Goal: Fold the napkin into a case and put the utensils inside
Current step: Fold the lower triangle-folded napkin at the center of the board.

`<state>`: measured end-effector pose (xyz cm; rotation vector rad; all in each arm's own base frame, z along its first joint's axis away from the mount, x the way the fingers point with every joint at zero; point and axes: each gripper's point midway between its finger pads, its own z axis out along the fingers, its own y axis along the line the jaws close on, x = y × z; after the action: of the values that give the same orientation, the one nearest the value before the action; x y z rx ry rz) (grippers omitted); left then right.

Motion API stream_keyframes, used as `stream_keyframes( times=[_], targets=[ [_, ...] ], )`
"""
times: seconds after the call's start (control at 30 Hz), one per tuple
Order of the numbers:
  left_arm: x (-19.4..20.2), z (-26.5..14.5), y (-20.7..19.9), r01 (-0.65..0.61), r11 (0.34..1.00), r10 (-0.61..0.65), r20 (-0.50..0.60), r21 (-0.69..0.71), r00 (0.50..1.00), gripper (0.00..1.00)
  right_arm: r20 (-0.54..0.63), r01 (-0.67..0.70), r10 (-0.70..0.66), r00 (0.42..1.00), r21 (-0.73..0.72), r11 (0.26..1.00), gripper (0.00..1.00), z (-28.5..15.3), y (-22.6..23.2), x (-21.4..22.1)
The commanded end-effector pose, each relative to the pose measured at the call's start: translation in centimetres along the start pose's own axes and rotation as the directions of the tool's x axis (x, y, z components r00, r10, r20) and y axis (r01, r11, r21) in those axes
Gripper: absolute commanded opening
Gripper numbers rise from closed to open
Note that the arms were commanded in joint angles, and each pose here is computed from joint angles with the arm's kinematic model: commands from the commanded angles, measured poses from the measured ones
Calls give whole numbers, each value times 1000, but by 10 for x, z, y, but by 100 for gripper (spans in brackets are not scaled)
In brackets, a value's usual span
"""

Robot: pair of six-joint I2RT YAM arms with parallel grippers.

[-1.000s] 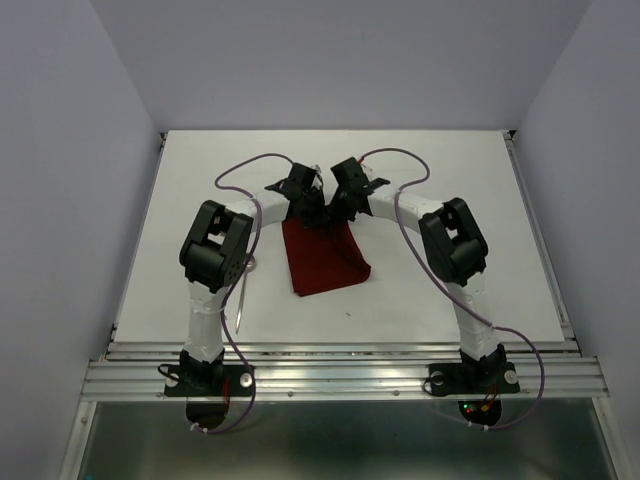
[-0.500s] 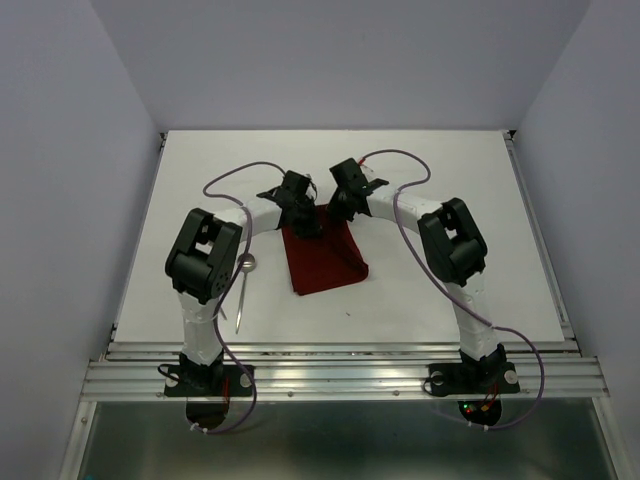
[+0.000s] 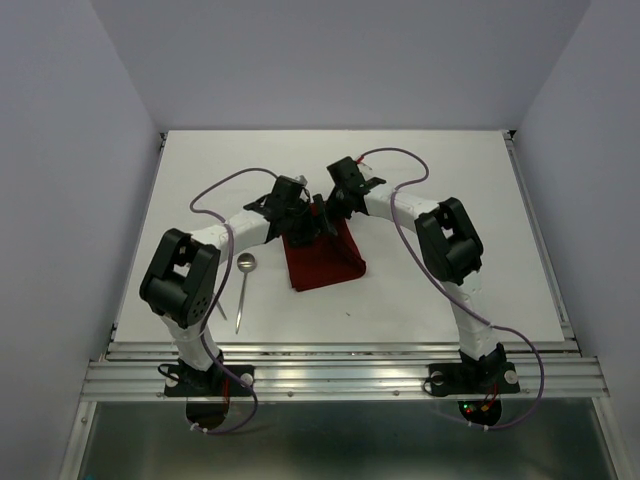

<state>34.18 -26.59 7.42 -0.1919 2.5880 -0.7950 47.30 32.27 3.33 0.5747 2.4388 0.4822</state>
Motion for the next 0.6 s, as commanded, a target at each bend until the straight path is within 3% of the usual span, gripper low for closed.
stream_keyframes(
  times=[0.0,0.57],
  targets=[
    [6,-7,-31,18,994,-19,6,112,1000,87,-46,39,-32,998,150,988,1,21,-44,25],
    [40,21,-68,108,961,-88,-89,256,992,88,-48,41,-35,998,133,990,1,19,-40,24]
  ],
)
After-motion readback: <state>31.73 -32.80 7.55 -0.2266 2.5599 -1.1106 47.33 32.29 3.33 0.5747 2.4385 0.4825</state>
